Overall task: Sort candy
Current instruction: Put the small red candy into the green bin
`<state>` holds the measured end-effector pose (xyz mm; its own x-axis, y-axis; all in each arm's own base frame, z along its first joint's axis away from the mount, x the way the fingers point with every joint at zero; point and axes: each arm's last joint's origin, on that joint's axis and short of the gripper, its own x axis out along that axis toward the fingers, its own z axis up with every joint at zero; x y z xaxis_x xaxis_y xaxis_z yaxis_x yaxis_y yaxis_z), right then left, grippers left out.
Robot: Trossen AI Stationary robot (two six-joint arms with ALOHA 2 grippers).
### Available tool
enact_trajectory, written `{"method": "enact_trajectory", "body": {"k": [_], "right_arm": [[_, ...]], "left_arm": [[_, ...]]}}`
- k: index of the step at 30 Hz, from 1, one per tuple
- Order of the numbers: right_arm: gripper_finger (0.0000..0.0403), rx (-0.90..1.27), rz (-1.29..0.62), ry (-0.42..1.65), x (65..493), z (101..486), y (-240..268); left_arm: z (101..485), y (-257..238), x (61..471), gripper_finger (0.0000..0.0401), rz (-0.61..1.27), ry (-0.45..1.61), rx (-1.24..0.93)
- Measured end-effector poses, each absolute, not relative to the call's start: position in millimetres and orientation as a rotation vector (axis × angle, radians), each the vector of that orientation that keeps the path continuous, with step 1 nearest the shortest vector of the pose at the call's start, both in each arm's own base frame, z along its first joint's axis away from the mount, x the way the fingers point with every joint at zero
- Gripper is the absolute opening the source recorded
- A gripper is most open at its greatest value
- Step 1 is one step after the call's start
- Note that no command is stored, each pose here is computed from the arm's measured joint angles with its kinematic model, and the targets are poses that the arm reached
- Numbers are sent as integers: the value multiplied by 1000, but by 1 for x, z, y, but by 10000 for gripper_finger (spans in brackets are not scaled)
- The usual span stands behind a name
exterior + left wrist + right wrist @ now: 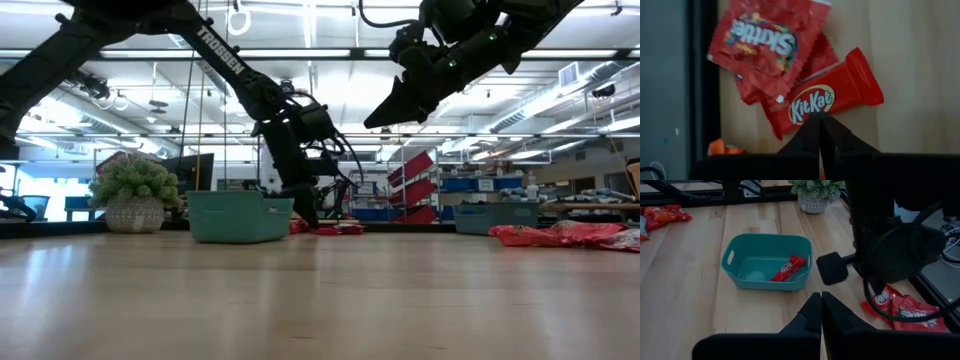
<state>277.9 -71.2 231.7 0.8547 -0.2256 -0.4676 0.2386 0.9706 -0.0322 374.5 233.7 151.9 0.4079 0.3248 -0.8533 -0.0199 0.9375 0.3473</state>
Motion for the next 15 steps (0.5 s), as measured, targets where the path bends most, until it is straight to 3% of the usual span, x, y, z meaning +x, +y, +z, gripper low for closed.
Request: {"method": "enact_trajectory", "body": {"k": [9, 15], "right_arm": [[1, 33, -240, 504, 277, 230, -70], [0, 33, -240, 506, 277, 230, -70]], "left_arm": [[153, 245, 370, 0, 312, 1112, 235], [145, 247, 368, 0, 213, 1117, 247]]}}
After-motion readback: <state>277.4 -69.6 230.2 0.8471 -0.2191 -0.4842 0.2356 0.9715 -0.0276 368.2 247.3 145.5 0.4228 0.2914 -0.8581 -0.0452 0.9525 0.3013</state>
